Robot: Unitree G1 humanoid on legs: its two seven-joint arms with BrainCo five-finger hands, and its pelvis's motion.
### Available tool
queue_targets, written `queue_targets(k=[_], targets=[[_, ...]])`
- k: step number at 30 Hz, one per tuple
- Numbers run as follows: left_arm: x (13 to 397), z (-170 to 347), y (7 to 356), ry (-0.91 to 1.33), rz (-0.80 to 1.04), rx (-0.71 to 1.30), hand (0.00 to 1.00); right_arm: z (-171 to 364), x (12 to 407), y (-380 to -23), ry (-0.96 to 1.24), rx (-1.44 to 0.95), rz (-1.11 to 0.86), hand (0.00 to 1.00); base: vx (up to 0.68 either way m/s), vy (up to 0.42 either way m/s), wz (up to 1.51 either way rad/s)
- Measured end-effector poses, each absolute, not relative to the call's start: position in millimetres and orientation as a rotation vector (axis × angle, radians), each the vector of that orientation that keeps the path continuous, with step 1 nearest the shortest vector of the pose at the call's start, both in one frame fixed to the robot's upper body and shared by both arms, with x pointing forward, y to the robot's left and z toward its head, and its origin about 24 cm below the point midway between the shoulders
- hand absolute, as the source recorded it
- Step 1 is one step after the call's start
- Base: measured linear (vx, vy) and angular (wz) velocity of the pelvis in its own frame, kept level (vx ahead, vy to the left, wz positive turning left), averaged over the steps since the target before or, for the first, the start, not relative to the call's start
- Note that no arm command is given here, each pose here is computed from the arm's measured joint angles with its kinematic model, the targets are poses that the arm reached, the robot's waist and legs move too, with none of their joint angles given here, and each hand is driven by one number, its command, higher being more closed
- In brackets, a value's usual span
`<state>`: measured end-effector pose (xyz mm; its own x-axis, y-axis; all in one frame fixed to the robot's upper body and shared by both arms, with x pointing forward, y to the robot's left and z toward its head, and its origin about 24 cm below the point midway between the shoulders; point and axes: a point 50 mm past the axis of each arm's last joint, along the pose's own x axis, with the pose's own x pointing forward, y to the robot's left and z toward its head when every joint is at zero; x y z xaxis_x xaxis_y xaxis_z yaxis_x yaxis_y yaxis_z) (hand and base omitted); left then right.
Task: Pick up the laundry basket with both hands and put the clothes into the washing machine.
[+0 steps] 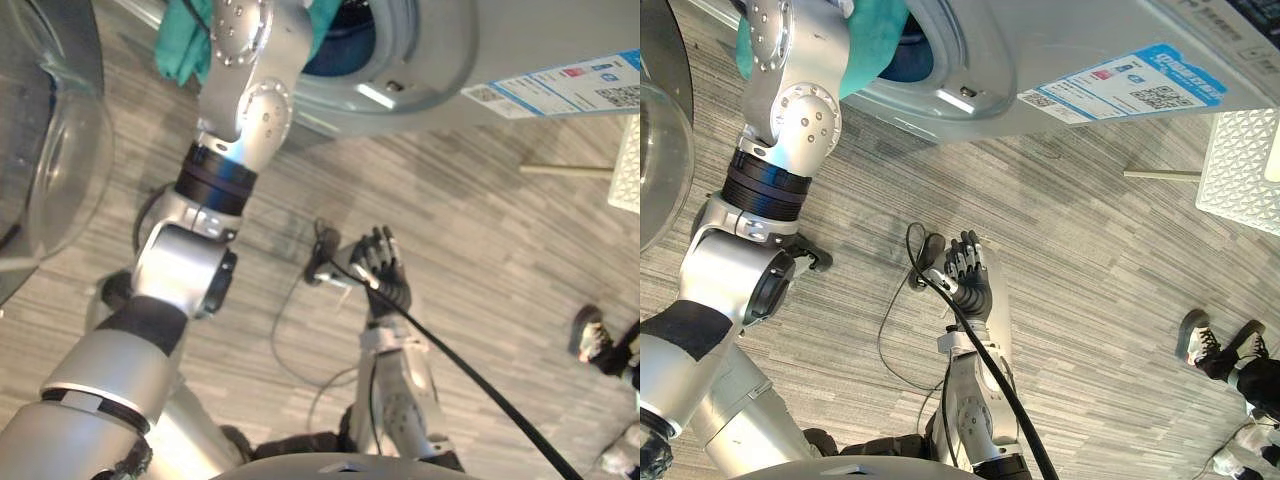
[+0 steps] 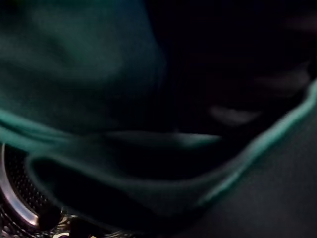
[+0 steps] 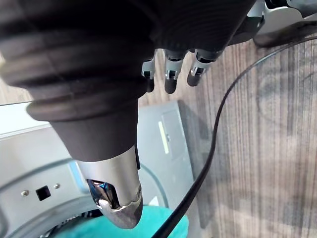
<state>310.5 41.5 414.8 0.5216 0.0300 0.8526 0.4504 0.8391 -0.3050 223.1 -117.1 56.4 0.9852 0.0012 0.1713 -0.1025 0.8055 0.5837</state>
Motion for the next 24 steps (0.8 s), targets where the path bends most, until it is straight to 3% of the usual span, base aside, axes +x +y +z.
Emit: queue_targets(k=[6,8,14,19,24], targets=[[294.0,433.6,38.6,-1.116,-0.252,-0.377,1.00,72.0,209.3,-129.4,-0.247,0.779,0.070,0.00,0.07,0.040,-0.15],[289.5,433.7,40.4,-1.170,-0.169,-0.286,1.00,76.2,202.2,-135.2,-0.273,0.802,0.072,0.00,0.07,0.053,-0.17],[295.6,400.7,11.5,-1.415,0.128,0.640,1.00,95.9,191.7,-148.4,-0.376,0.799,0.140,0.00,0.06,0.044,-0.13],[320.3,392.3,21.1,-1.474,0.267,1.382,1.00,109.4,187.9,-155.3,-0.470,0.885,0.147,0.00,0.07,0.034,-0.20],[330.3,394.5,28.1,-1.420,0.333,1.583,1.00,101.6,182.3,-159.3,-0.448,0.930,0.112,0.00,0.05,0.003,-0.18]])
